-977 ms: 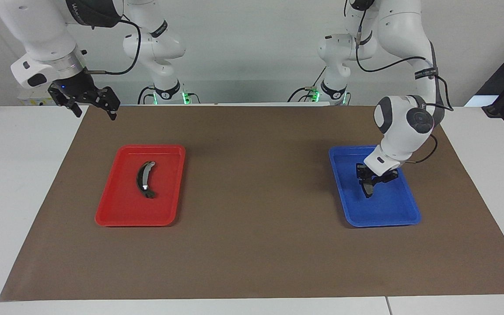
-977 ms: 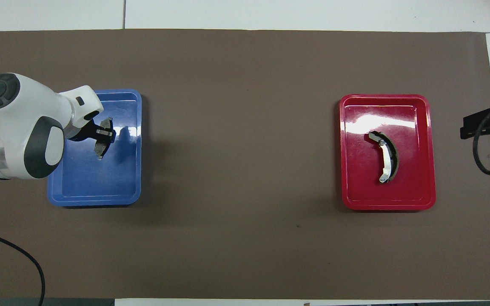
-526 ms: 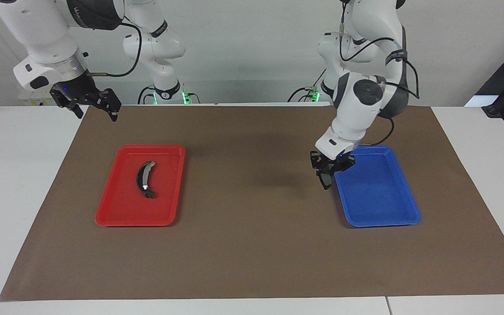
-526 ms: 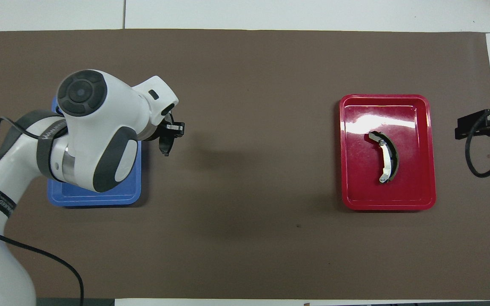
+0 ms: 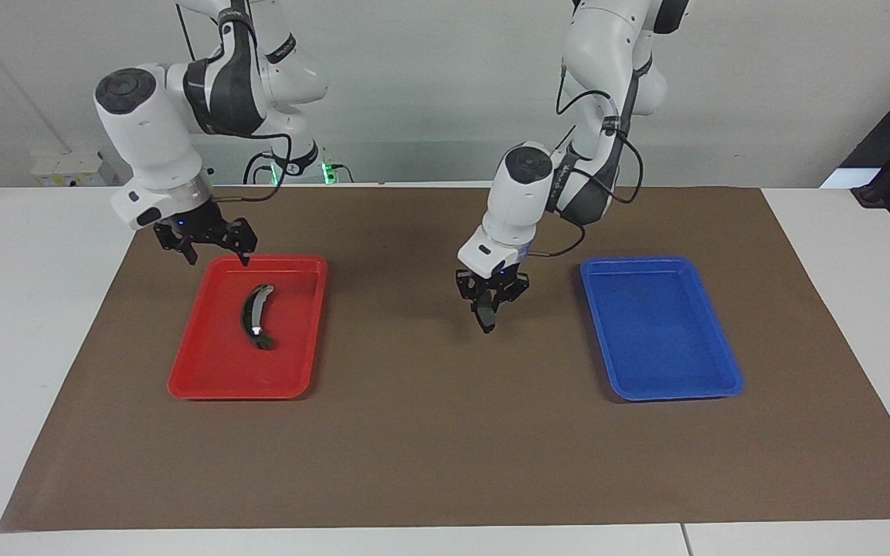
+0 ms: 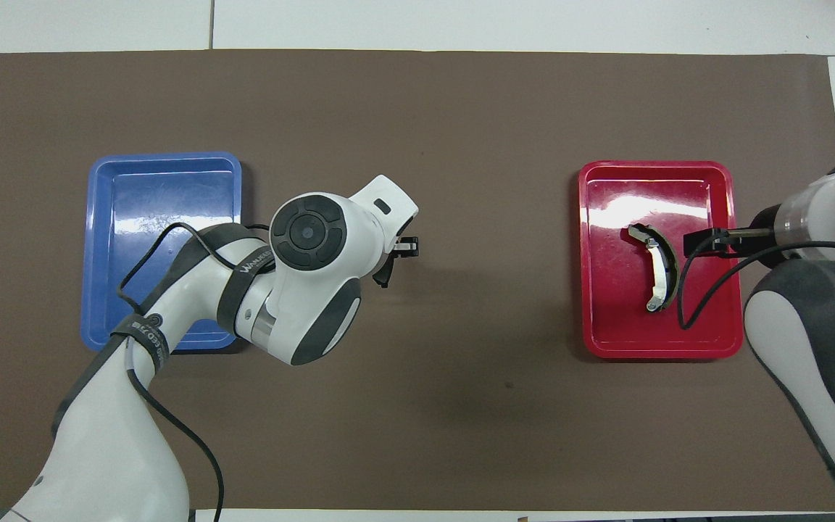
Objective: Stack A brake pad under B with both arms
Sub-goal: 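Carry the grey pad to the table center while the right gripper reaches the curved pad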
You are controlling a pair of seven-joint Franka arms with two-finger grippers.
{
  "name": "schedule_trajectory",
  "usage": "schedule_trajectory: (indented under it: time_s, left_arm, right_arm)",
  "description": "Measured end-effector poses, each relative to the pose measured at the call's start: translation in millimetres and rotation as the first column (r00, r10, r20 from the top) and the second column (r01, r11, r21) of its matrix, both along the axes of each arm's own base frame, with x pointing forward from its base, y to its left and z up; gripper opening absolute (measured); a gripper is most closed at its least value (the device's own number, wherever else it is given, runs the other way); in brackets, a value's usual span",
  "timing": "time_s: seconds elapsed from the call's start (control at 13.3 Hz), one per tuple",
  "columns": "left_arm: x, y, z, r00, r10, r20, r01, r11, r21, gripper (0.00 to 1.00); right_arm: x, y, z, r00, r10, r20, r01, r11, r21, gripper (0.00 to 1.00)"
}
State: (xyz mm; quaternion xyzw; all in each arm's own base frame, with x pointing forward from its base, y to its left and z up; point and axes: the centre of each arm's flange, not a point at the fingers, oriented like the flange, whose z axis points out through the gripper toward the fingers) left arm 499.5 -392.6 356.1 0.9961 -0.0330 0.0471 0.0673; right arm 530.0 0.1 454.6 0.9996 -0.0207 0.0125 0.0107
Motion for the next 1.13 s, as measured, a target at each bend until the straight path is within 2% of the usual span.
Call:
schedule_trajectory:
  time_s: [0.15,0.3,0.53,0.6,0.68,0.75,0.83,0.9,1.13]
  left_arm:
    - [-1.5,-8.3,-24.3,1.0,0.011,-0.007,-0.011,1.0,0.0,0.4]
    - [-1.1,-11.5,-49.1,1.0,0.009,-0.017,-0.009,1.0,0.007,0.4]
    - [-10.0,-22.7,-56.6,1.0,-0.013,-0.024,0.013,1.0,0.011,0.4]
    - [-10.6,-23.8,-55.8,1.0,-0.014,-0.023,0.015,1.0,0.011,0.47]
    - [-9.5,-23.6,-54.0,1.0,-0.013,-0.02,0.013,1.0,0.009,0.62]
    - [-7.7,-22.7,-51.0,1.0,-0.01,-0.017,0.01,1.0,0.008,0.72]
    - [-5.0,-20.3,-45.6,1.0,-0.006,-0.017,0.006,1.0,0.01,0.88]
    - [-1.9,-15.9,-34.9,1.0,0.002,-0.018,-0.002,1.0,0.013,0.98]
    - [14.8,27.0,30.1,0.999,0.04,-0.031,-0.039,0.999,0.033,1.0]
  right_arm:
    - [4.9,8.1,-39.0,0.999,0.024,0.031,-0.024,1.0,0.0,1.0]
    - [0.0,6.9,-79.6,0.995,0.083,0.055,-0.083,0.997,-0.004,1.0]
    - [-5.9,1.0,-112.6,0.988,0.149,0.047,-0.148,0.989,-0.009,1.0]
    - [-5.7,-0.8,-119.0,0.985,0.165,0.054,-0.164,0.986,-0.011,1.0]
    - [-6.3,-3.9,-126.1,0.982,0.178,0.059,-0.178,0.984,-0.005,1.0]
    - [-7.2,-8.2,-133.0,0.98,0.186,0.063,-0.187,0.982,0.007,1.0]
    - [-8.1,-12.2,-139.3,0.979,0.192,0.063,-0.193,0.981,0.018,1.0]
    - [-8.3,-14.0,-145.9,0.98,0.189,0.064,-0.191,0.981,0.026,1.0]
    - [-6.4,-11.6,-160.1,0.98,0.189,0.066,-0.191,0.981,0.032,1.0]
